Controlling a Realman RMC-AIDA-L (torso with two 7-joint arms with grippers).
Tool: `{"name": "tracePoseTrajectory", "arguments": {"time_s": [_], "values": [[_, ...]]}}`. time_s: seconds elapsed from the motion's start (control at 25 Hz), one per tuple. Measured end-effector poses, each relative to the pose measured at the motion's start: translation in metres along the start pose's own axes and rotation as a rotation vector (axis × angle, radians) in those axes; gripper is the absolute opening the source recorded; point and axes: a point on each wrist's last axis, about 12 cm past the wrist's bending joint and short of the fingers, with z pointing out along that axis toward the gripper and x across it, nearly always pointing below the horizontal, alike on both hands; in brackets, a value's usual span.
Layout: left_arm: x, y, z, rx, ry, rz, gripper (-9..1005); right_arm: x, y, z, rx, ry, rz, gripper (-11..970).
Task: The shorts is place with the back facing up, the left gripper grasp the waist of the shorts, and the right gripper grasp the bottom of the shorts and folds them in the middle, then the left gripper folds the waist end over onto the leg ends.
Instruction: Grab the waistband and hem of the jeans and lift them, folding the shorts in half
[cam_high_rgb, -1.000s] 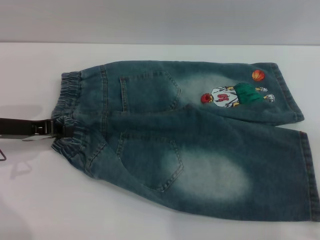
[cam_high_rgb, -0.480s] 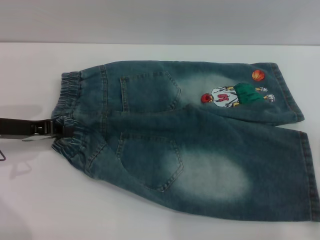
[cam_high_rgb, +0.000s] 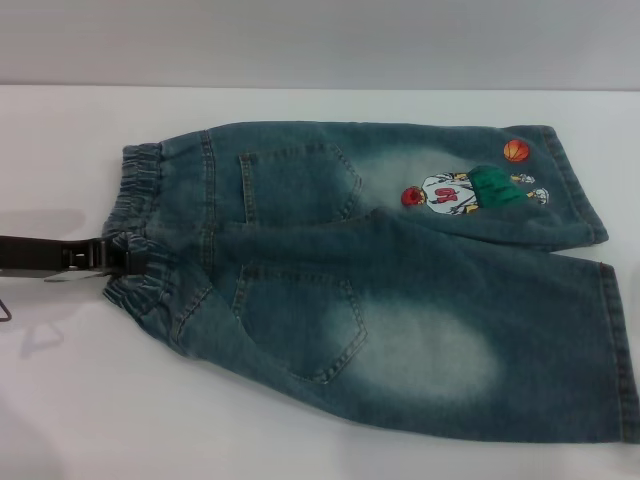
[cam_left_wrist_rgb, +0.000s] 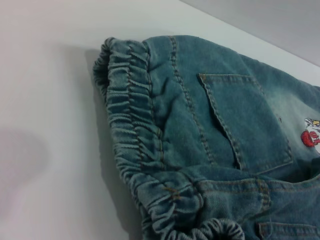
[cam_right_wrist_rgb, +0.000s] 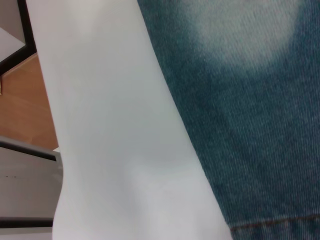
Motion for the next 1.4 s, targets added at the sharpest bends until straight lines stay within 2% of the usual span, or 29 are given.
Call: {"name": "tracePoseTrajectory", "arguments": {"time_s": [0.6, 1.08, 1.4], "values": [[0.001, -0.001, 0.002, 0.004, 0.002, -0.002, 75, -0.011, -0.001, 0.003, 0.019, -0.028, -0.02, 561], [0.002, -0.001, 0.002, 0.005, 0.003, 0.0, 81, -0.018, 0.005, -0.011, 0.022, -0.056, -0.05, 560], [0.001, -0.001, 0.002, 0.005, 0.003, 0.002, 85, -0.019, 0.006, -0.012, 0.016, -0.04, -0.054, 558]]}}
